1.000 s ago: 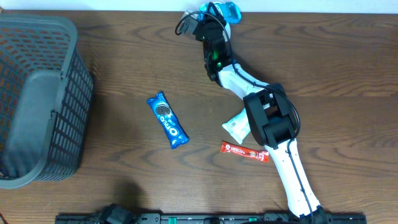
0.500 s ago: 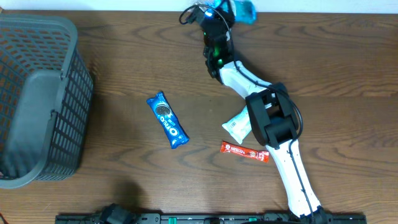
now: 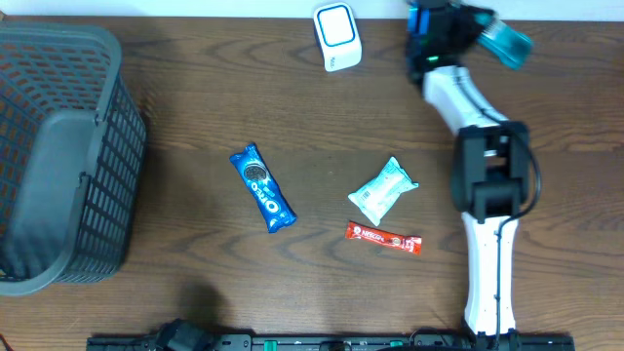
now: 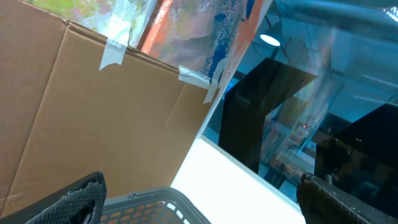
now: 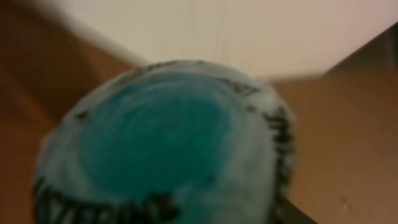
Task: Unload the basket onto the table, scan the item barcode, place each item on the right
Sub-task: 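Carry the teal bottle to the right edge of the table, then return the empty right gripper toward the table center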
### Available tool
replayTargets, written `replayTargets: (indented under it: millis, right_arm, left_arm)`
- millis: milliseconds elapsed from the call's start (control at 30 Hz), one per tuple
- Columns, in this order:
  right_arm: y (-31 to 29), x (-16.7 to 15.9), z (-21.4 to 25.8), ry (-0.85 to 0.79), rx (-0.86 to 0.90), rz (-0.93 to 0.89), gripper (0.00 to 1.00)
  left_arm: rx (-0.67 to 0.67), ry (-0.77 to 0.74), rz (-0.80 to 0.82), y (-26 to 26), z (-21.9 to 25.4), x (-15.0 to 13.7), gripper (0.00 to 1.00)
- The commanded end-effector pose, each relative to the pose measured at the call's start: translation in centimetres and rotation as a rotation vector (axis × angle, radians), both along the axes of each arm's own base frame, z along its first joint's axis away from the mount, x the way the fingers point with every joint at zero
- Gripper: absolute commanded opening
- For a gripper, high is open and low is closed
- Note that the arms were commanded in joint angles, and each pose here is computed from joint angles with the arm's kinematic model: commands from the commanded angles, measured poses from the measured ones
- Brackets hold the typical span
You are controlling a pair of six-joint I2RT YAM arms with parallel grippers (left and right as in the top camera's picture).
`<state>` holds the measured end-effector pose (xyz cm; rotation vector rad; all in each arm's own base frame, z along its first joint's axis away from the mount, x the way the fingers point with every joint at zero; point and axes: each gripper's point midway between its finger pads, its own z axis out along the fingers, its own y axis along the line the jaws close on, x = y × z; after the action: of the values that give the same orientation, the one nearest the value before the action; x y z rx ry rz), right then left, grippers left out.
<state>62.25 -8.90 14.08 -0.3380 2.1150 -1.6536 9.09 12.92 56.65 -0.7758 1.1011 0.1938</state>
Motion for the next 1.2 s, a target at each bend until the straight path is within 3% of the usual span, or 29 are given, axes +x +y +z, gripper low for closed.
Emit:
replayTargets:
  millis: [0, 400, 667, 800, 900, 1033, 1167]
  right_arm:
    - [-5.9, -3.0, 2.9, -0.138, 0.037, -0.2, 0.22]
    - [-23.7, -15.7, -4.0, -0.072, 0.244, -0.634, 0.18]
    - [-31.4, -23.9, -6.9, -0.081, 0.313, -0.842, 0.27]
    - [-33.5, -26.5, -7.4, -0.12, 0.343, -0.911, 0.29]
    - [-34.1, -27.1, -7.9, -0.128, 0.378, -0.918, 0.46]
    - [-34.2, -26.6, -7.9, -0.15, 0.389, -0.906, 0.99]
    - [-32.4, -23.9, -6.7, -0.169, 0.387, -0.845, 0.99]
  left_arm:
    - [-0.014, -0.018, 0.004, 0.3, 0.0, -0.5, 0.98]
    - [-0.014, -0.018, 0.004, 0.3, 0.0, -0.5, 0.98]
    - [-0.014, -0.018, 0.004, 0.3, 0.0, -0.5, 0.98]
    - [-0.014, -0.018, 0.004, 0.3, 0.0, -0.5, 0.98]
    - [-0.014, -0.018, 0.004, 0.3, 0.0, -0.5, 0.98]
    - [-0.014, -0.018, 0.004, 0.3, 0.0, -0.5, 0.98]
    - [-0.014, -0.018, 0.004, 0.3, 0.0, -0.5, 0.98]
